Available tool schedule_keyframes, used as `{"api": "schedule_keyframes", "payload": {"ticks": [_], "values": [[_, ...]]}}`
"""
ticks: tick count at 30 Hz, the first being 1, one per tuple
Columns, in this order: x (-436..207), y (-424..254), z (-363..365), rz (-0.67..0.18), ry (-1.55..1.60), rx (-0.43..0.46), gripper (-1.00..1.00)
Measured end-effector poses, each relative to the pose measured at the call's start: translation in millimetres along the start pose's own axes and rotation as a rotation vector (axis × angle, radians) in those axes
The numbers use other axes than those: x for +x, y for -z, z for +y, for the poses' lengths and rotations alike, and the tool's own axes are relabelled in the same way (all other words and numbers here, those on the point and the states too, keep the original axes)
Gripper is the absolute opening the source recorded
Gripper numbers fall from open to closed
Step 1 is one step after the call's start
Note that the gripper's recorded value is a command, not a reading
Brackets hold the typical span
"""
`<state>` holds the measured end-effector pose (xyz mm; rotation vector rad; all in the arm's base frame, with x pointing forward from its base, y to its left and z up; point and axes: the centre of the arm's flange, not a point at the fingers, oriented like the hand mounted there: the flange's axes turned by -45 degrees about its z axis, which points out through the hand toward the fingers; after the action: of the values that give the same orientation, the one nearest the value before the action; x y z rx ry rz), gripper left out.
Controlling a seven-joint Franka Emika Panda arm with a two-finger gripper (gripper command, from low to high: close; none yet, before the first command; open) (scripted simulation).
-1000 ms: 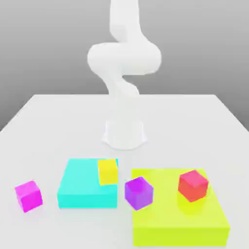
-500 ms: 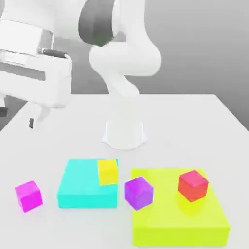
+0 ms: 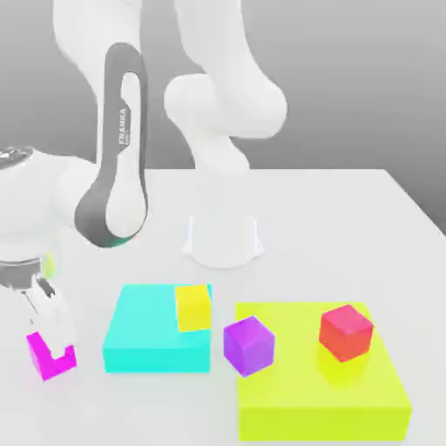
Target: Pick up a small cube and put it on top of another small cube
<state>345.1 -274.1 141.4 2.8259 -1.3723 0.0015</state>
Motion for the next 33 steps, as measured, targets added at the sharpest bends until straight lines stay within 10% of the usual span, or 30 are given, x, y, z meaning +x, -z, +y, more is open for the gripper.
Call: {"api": "schedule_keyframes", "payload": {"ticks": [14,33], "values": [[-15,75,-51,0.002,0.011,0.009,-1.00],[-330,153,-307,0.005,0.133,-0.003,-1.00]]}}
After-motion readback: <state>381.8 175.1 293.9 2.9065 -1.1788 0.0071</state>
